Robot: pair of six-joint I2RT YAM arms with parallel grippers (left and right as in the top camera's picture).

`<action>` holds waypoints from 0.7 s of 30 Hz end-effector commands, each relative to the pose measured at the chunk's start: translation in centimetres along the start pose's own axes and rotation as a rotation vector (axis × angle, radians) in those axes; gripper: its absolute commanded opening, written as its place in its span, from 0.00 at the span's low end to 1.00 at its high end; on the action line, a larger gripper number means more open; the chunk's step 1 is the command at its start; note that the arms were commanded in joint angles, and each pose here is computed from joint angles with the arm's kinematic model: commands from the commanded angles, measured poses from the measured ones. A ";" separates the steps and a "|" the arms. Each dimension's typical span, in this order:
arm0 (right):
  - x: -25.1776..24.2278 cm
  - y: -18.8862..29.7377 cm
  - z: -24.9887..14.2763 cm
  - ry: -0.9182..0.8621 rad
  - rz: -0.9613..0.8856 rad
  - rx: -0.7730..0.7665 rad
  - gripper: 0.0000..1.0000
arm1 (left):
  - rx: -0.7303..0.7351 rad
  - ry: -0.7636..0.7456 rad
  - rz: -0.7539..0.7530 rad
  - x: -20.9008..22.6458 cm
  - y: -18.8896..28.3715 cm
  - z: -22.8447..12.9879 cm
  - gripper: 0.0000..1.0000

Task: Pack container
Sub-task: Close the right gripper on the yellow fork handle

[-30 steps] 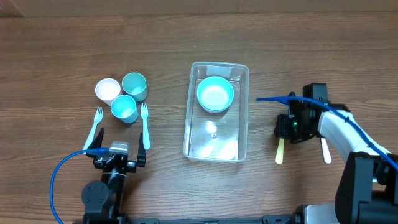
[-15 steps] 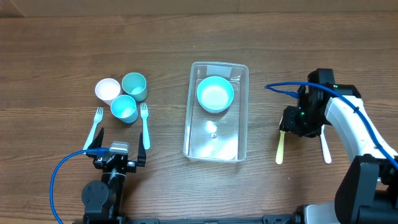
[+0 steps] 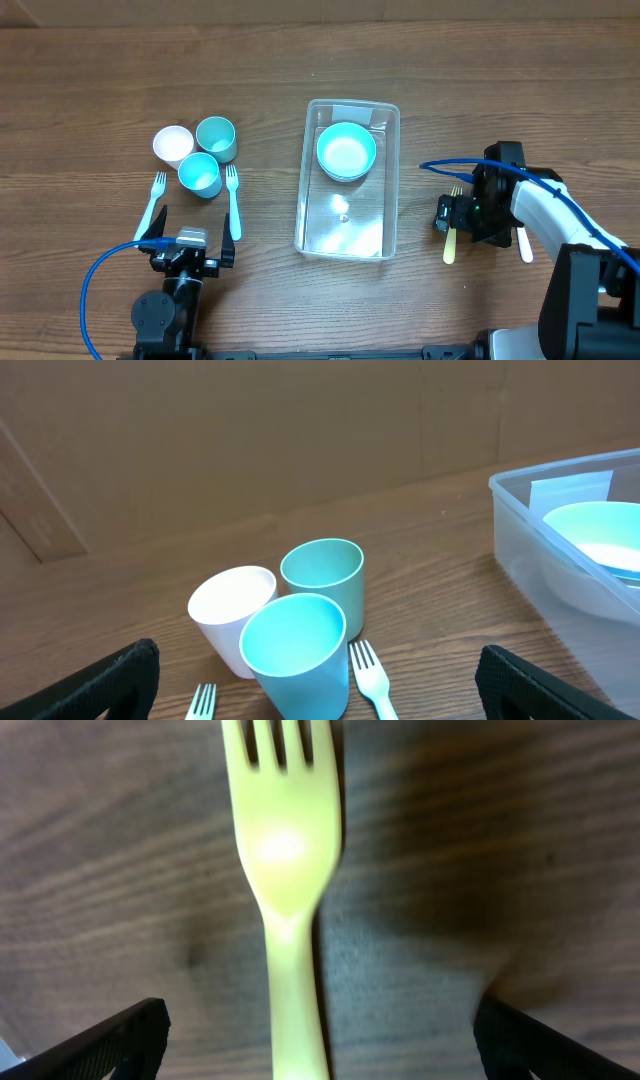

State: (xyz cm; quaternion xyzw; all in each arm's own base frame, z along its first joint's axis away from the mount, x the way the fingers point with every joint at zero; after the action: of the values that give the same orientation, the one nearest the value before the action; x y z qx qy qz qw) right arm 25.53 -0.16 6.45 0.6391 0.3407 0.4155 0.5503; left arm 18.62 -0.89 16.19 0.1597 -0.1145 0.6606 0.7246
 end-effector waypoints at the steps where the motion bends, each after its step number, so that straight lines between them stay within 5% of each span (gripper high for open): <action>1: 1.5 -0.4 -0.5 0.002 0.156 0.032 1.00 | -0.009 -0.011 -0.005 -0.1 0.0 0.0 1.00; 21: -0.5 -2.1 -0.8 -0.051 -0.149 -0.090 0.76 | -0.009 -0.011 -0.005 -0.1 0.0 0.0 1.00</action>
State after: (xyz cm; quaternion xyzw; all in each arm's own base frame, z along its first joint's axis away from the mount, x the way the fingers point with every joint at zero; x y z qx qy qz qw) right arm 25.83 -0.21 5.90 0.6094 0.3299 0.3876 0.6080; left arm 18.61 -0.89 16.19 0.1598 -0.1144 0.6606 0.7246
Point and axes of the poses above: each gripper's point midway between its finger pads, its own y axis back along the fingers, its own x axis along the line the jaws close on, z = x × y, the point moved 6 cm from there along y, back along the fingers, and after that the axes turned 12 degrees about -y, right-handed, at the moved point
